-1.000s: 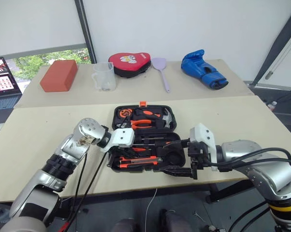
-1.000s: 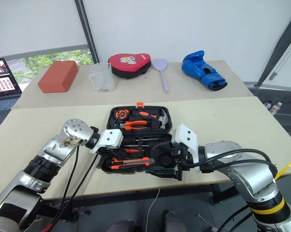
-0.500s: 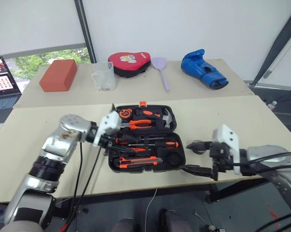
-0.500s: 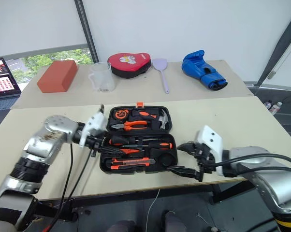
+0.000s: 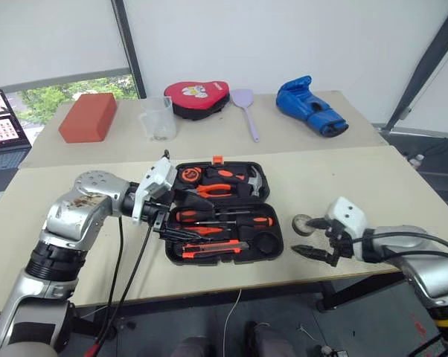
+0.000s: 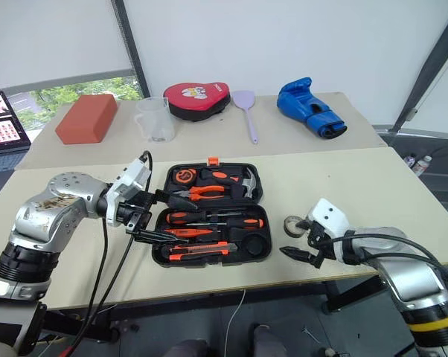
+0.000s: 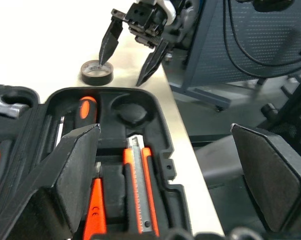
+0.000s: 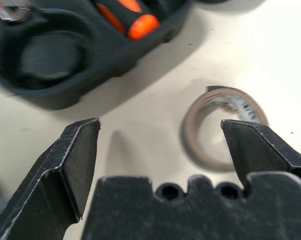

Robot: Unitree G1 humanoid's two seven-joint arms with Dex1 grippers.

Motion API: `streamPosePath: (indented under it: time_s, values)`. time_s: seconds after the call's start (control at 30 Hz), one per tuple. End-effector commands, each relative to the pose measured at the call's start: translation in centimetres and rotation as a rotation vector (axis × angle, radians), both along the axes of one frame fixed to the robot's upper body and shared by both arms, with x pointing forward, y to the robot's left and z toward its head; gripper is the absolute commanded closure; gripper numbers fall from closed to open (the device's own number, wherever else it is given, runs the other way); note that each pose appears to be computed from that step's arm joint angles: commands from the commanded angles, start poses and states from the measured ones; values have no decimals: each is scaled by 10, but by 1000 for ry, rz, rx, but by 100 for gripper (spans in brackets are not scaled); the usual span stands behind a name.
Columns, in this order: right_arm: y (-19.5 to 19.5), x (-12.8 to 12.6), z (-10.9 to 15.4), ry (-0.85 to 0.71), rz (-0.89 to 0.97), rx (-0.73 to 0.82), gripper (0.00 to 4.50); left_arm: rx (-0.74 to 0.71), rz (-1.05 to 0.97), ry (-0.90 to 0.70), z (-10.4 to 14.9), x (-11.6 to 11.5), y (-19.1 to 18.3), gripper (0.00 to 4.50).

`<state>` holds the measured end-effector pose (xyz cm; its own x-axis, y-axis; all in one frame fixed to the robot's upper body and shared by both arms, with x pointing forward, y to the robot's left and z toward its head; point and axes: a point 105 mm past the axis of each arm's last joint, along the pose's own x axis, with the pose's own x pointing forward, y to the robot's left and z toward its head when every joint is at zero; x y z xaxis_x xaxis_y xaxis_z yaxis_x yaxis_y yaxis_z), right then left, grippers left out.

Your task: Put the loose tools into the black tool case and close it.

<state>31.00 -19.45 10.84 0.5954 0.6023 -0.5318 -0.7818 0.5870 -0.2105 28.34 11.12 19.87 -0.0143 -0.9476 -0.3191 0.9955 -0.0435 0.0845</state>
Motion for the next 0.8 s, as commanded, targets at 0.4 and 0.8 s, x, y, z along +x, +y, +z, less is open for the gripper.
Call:
streamPosePath:
  time_s: [0.4, 0.8]
  values:
    - [-3, 12, 16, -44, -19, 69, 413, 22, -15, -80, 5, -1, -6, 0]
    - [88, -41, 57, -16, 342, 194, 440, 47, -24, -91, -1, -1, -6, 0]
